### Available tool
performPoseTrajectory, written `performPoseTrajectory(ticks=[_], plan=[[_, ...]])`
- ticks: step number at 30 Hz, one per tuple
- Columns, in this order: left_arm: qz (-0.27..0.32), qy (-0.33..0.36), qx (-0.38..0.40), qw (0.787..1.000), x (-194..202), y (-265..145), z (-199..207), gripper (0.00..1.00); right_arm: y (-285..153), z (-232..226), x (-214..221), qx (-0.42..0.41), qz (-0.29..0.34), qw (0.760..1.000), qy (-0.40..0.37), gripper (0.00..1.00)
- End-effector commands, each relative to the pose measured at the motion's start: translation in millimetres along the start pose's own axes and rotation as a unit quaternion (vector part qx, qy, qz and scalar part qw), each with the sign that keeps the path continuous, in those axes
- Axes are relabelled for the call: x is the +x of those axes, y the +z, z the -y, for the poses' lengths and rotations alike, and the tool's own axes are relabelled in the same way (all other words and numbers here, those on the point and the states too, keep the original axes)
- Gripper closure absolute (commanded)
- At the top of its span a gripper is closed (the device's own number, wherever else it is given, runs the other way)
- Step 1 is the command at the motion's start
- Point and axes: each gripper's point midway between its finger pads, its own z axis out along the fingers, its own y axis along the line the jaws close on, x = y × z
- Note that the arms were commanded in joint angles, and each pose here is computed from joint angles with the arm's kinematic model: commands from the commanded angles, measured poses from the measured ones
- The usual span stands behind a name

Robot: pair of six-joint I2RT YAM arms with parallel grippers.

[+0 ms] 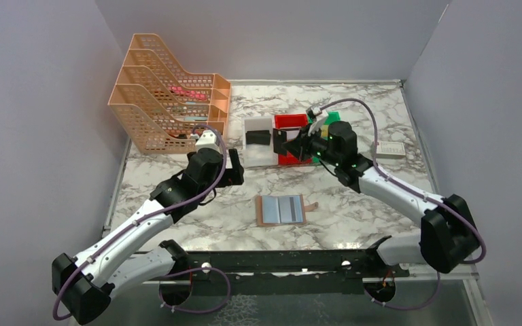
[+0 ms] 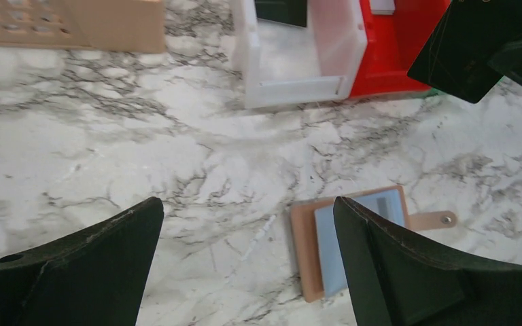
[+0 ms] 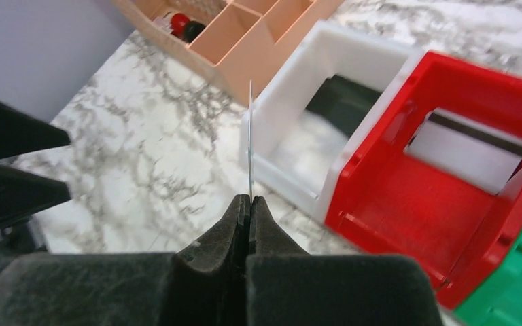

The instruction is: Take the credit cards out of the card holder

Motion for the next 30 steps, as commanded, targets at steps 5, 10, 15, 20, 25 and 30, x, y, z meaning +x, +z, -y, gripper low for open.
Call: performPoseTrajectory(ticks=[5,10,15,20,25,30], plan=[[0.043,0.092,-0.13,0.986,-18.9,-16.1,-57.3,0.01,64.4,13.3,-17.3,0.077,-0.003,0.967,-0.243,0.99],[0.043,0.102,-0.149,0.983,-9.8,-15.8,-70.1,0.01,97.3,38.4,-14.1,0.129,-0.041,0.945,-0.299,0.99],[0.064,0.107,-0.162,0.979,-20.0,-20.0,-74.1,0.01,121.6,68.5,-3.1,0.175,-0.091,0.918,-0.344,0.99],[0.08,0.101,-0.163,0.978,-25.8,-26.3,-75.6,0.01,141.2,86.4,11.4,0.186,-0.123,0.898,-0.38,0.99],[0.092,0.094,-0.159,0.978,-29.5,-30.8,-75.9,0.01,155.8,98.5,13.7,0.191,-0.14,0.873,-0.426,0.99],[0.094,0.095,-0.157,0.978,-30.5,-31.4,-75.5,0.01,165.3,109.4,29.8,0.186,-0.175,0.856,-0.45,0.99]])
